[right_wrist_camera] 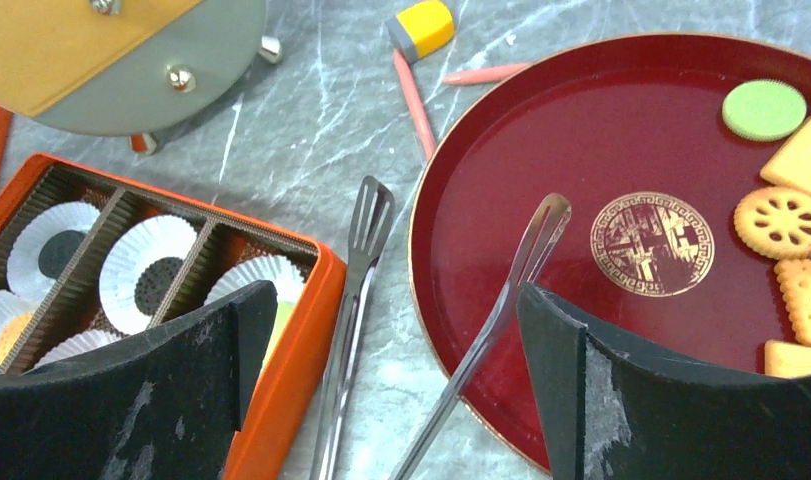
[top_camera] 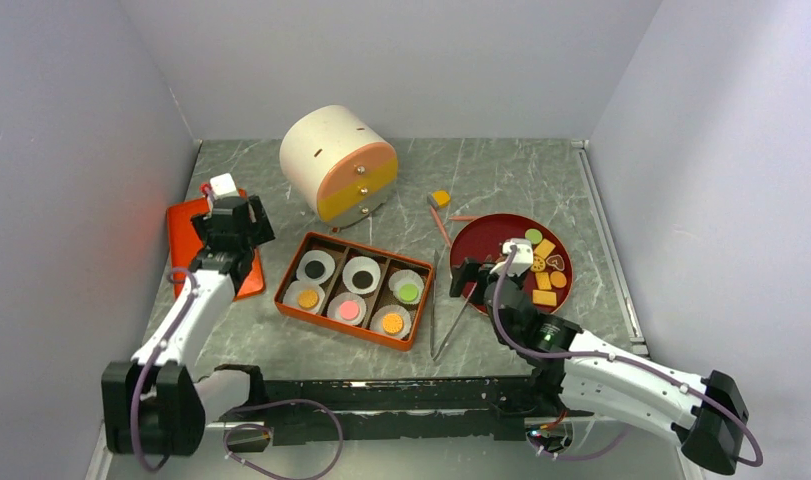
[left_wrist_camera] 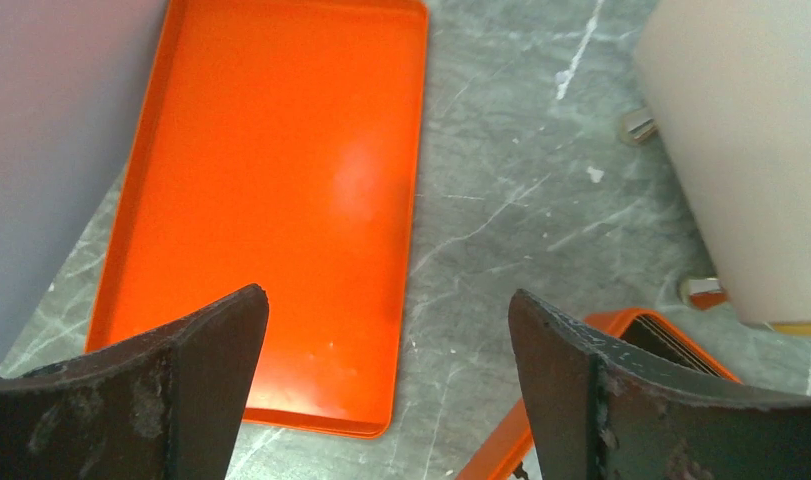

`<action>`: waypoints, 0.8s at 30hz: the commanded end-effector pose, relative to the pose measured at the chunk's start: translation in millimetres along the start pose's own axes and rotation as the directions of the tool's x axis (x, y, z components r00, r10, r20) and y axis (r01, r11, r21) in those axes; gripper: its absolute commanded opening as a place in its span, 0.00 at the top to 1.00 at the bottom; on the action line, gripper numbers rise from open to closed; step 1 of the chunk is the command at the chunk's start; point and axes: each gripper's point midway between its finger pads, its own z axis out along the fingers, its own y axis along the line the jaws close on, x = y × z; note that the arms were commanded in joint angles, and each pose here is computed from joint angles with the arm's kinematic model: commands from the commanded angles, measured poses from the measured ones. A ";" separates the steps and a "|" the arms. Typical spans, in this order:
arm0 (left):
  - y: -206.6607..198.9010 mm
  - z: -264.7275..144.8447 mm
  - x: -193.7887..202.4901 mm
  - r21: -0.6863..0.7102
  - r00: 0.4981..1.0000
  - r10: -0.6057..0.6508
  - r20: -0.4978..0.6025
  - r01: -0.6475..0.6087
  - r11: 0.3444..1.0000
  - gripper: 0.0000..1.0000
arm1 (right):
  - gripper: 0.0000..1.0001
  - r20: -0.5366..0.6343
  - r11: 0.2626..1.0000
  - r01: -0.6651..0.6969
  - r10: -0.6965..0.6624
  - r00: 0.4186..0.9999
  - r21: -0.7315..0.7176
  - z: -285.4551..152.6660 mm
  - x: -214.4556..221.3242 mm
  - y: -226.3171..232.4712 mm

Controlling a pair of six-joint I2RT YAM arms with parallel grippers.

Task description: Pack the cookies

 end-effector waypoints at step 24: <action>-4.4 118.3 61.3 -0.008 0.877 0.182 -0.445 -0.207 0.978 0.49 | 0.02 0.147 0.994 -0.110 0.106 0.983 0.020 -11.2 -17.2 -25.3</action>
